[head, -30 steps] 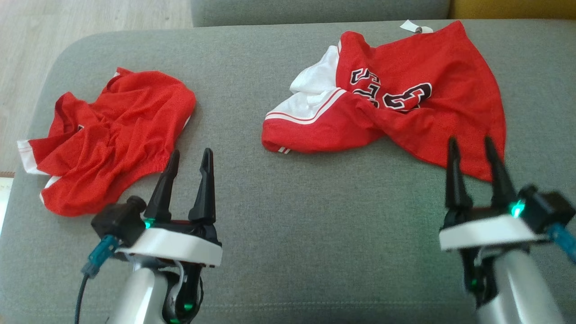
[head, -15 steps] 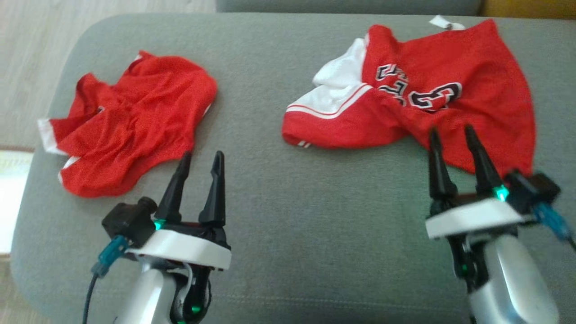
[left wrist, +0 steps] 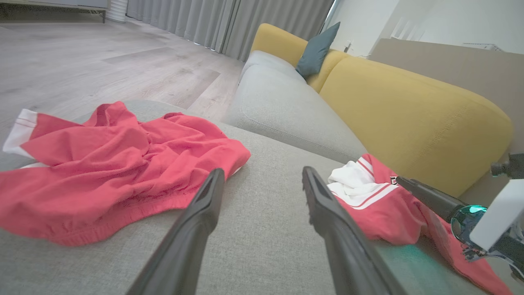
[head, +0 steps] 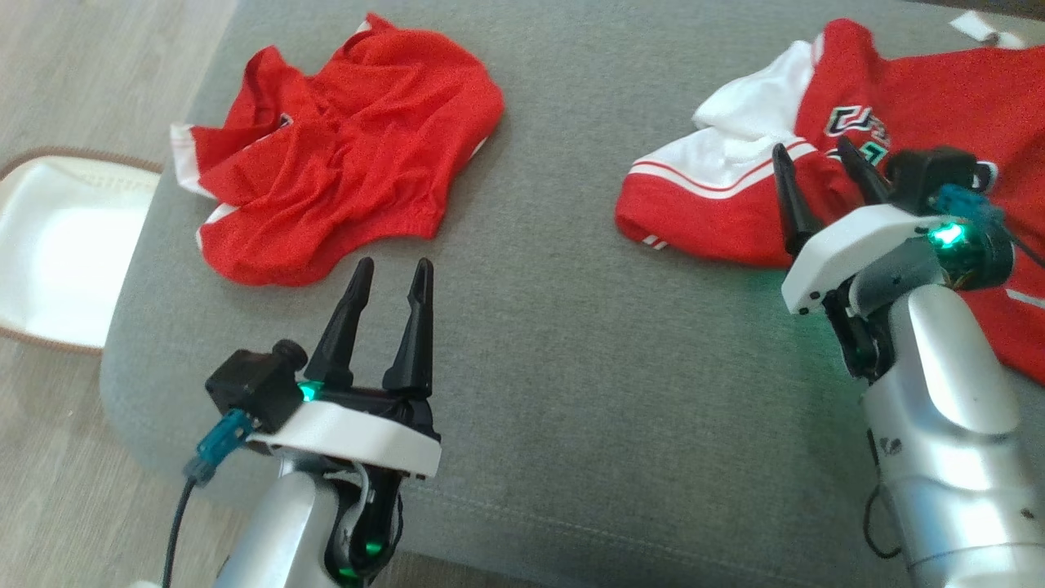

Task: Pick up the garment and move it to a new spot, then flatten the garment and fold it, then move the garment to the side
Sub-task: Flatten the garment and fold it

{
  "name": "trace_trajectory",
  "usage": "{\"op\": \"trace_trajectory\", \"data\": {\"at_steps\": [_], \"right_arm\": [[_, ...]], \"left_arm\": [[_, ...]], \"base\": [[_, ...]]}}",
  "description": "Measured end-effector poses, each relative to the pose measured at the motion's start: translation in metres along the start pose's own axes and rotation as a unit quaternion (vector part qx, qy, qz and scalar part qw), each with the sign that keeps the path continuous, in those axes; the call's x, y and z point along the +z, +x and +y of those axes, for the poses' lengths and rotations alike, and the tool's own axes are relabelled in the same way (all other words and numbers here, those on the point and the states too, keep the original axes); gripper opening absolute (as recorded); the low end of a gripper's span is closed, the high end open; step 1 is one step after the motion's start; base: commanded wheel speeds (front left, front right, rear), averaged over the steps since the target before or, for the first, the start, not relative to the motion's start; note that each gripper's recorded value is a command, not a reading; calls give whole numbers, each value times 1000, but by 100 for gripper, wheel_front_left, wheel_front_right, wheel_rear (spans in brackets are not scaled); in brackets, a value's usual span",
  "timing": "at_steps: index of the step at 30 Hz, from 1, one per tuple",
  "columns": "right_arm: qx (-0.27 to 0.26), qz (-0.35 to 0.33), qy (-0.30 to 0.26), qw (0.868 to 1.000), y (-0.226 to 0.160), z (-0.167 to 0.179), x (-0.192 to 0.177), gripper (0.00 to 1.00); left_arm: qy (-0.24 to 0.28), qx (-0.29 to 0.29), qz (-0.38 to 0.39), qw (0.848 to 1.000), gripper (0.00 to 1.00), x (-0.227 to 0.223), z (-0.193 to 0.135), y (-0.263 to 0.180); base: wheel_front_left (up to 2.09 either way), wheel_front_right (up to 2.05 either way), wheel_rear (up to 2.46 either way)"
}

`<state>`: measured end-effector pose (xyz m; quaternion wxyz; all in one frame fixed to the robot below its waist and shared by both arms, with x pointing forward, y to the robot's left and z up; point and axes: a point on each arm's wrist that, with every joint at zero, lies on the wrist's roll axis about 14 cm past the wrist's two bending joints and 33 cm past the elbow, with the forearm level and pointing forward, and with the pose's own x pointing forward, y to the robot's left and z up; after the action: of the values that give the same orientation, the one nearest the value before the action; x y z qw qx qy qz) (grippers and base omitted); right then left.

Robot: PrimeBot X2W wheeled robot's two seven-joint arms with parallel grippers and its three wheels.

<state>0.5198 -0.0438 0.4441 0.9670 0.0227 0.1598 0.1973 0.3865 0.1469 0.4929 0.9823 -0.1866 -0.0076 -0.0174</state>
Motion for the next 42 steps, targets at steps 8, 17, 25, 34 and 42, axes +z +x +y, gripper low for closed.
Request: {"op": "trace_trajectory", "data": {"at_steps": [8, 17, 25, 34, 42], "right_arm": [[17, 61, -29, 998, 11, 7, -28, 100], [39, 55, -23, 997, 0, 18, -31, 0], [64, 23, -6, 998, -22, 32, -18, 0], [105, 21, -49, 993, -83, 49, -43, 0], [101, 35, -70, 992, -126, 50, -77, 0]], "left_arm": [[3, 13, 4, 1000, 100, -2, 8, -2], [-2, -8, 6, 1000, 100, -5, -5, 4], [-2, -31, 4, 1000, 100, -5, -19, 11], [0, -61, -6, 998, 100, 1, -38, 13], [-2, -95, 3, 995, 100, -7, -61, 14]], "base": [[0, 0, 0], [0, 0, 0], [0, 0, 0], [0, 0, 0], [0, 0, 0]]}}
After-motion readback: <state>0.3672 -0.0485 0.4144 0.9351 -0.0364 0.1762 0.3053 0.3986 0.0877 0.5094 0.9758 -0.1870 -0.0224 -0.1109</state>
